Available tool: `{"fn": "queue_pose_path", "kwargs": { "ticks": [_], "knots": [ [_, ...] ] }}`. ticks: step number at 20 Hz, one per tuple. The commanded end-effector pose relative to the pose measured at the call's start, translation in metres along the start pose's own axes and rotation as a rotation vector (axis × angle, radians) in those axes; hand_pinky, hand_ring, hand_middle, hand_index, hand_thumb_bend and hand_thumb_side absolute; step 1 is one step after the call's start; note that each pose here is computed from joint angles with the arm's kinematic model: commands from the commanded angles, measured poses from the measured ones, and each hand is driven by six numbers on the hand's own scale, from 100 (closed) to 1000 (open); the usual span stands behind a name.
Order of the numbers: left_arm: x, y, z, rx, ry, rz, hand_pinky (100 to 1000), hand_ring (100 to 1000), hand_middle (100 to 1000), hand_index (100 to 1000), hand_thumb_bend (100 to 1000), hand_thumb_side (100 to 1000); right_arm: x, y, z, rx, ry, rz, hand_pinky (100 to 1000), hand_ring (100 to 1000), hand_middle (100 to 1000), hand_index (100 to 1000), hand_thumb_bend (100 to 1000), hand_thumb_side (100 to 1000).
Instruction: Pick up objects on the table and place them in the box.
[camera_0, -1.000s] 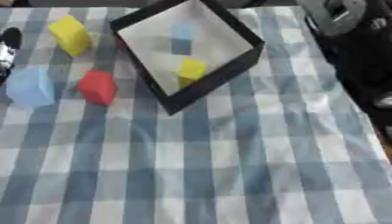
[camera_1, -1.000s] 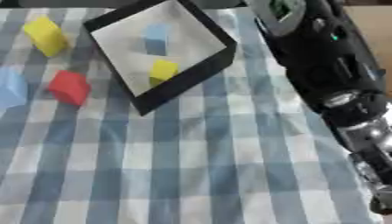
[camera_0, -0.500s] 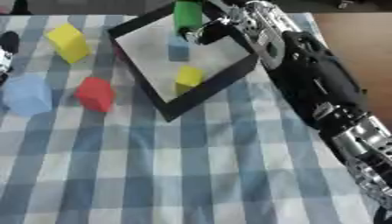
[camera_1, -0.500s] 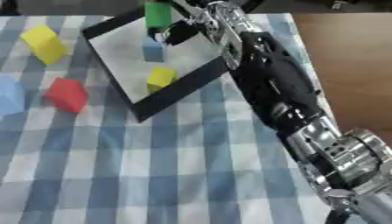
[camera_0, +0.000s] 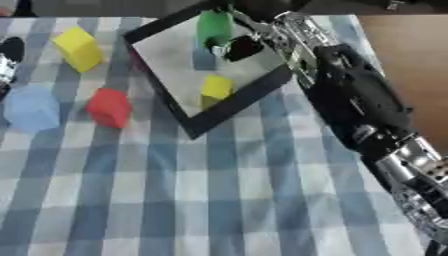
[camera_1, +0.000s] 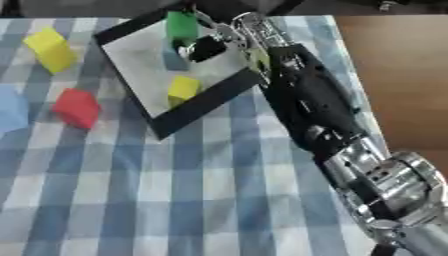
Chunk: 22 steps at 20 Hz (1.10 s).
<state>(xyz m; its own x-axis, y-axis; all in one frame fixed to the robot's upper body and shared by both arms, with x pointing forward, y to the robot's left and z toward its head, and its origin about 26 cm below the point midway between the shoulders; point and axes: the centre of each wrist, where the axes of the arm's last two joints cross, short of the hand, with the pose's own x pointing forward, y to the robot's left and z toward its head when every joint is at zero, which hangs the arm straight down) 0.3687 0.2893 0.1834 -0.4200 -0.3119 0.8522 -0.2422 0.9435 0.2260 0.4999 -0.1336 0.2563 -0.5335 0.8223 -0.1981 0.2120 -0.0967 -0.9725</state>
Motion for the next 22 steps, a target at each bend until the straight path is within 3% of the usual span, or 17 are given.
{"fn": "queue_pose_path", "kwargs": {
  "ticks": [1,4,6,7,12,14,16,19,22],
  "knots": [
    [0.009,0.006,-0.004,0.002,-0.030,-0.009,571,709,650,767,610,494,-0.006,-0.019,0.001,-0.045,0.041,0.059,893,876,771,865,459,509],
    [0.008,0.006,-0.004,0.002,-0.029,-0.010,572,709,650,767,610,493,-0.008,-0.023,0.002,-0.060,0.064,0.062,892,873,767,863,460,513],
    [0.008,0.006,-0.004,0.001,-0.028,-0.011,572,709,650,768,611,494,-0.009,-0.024,0.002,-0.065,0.070,0.049,895,874,767,861,407,598],
    [0.008,0.006,-0.003,0.000,-0.027,-0.011,572,710,650,768,610,495,-0.009,-0.025,0.002,-0.068,0.074,0.039,893,868,761,854,350,593],
    [0.006,0.007,-0.002,0.001,-0.020,-0.016,572,710,650,767,609,495,-0.012,-0.038,0.006,-0.127,0.078,-0.039,888,855,748,836,228,461],
    [0.006,0.008,-0.002,0.004,-0.020,-0.018,573,710,651,767,609,495,-0.015,-0.053,0.012,-0.184,0.060,-0.109,883,838,731,821,100,314],
    [0.005,0.010,-0.002,0.009,-0.021,-0.024,573,710,651,767,608,495,-0.019,-0.079,0.024,-0.283,0.040,-0.233,876,811,698,805,100,123],
    [0.005,0.014,-0.002,0.019,-0.020,-0.034,573,710,651,767,608,494,-0.022,-0.122,0.055,-0.445,-0.032,-0.428,872,798,682,785,100,100],
    [0.004,0.019,-0.001,0.041,-0.021,-0.043,574,710,651,768,608,494,-0.021,-0.156,0.099,-0.564,-0.128,-0.540,875,800,688,780,100,120]
  ]
}}
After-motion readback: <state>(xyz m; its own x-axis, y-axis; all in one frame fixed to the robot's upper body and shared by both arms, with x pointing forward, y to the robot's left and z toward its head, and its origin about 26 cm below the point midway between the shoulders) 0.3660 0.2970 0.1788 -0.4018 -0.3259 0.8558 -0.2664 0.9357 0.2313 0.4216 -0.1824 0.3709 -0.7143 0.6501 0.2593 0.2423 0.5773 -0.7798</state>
